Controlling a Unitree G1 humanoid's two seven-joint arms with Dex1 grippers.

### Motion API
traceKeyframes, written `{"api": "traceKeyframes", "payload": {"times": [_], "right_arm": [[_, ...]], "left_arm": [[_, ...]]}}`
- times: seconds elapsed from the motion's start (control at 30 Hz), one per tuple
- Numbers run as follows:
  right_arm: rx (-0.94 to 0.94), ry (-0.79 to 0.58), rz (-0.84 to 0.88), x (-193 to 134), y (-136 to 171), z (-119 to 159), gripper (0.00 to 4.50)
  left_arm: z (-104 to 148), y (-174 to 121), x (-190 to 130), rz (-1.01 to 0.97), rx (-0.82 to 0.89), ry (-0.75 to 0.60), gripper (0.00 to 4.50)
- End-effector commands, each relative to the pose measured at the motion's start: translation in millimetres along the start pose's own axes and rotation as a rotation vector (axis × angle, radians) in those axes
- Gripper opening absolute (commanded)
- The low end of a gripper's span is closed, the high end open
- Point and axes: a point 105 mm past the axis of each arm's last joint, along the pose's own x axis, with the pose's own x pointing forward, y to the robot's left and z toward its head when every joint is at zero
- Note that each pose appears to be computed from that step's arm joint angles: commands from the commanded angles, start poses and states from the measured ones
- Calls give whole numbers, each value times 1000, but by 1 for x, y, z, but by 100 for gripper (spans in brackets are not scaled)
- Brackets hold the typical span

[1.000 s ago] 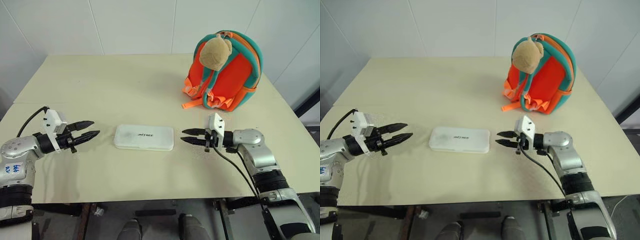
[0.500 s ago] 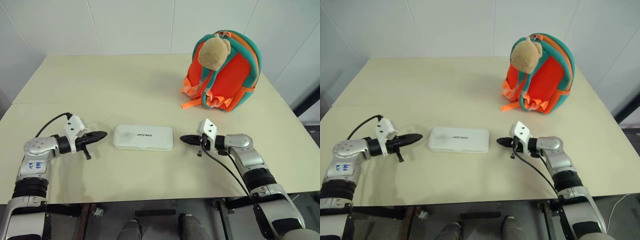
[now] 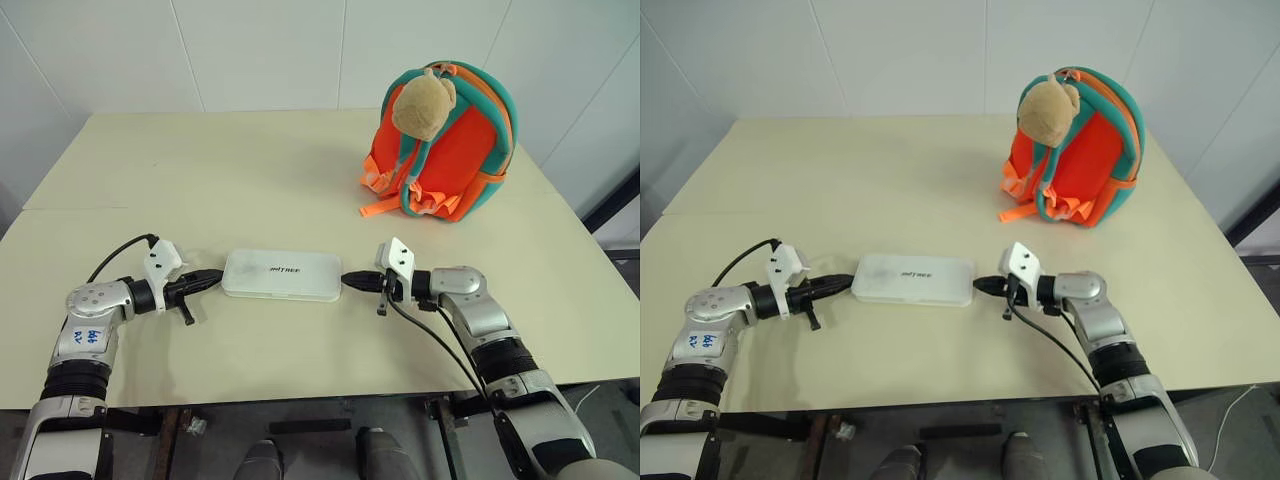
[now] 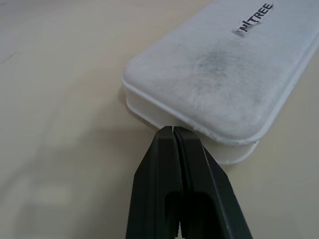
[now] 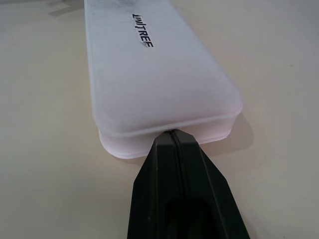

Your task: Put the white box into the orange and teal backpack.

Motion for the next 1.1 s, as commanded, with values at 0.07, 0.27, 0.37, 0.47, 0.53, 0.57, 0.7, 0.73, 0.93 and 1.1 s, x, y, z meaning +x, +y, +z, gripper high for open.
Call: {"api": "traceKeyframes", "payload": {"times": [0.07, 0.27, 0.37, 0.47, 0.53, 0.57, 0.7, 0.73, 0.93, 1.1], "right_arm": [[-27, -40, 14, 3, 2, 13, 0], [-26, -35, 15, -3, 2, 14, 0], [-30, -25, 16, -10, 1, 13, 0], [-32, -10, 16, -18, -1, 12, 0], [-31, -2, 13, -23, -2, 10, 0], [-30, 1, 12, -25, -3, 10, 0], [-23, 13, 13, -31, -2, 7, 0], [-21, 16, 14, -32, -1, 6, 0], [-9, 33, 8, -35, 0, 1, 0], [11, 75, -41, -52, -14, -3, 59]], "left_arm": [[4, -5, 7, -15, 17, -30, 5], [4, -17, 17, -68, 7, -48, 5], [5, -25, 20, -97, 4, -55, 5], [5, -36, 21, -131, -4, -58, 5], [4, -45, 22, -149, -17, -62, 5], [4, -48, 22, -154, -21, -64, 5], [5, -61, 21, -178, -37, -68, 5], [6, -63, 21, -179, -40, -67, 5], [8, -69, 20, -179, -49, -67, 5], [11, -47, 12, -89, -42, -51, 19]]}}
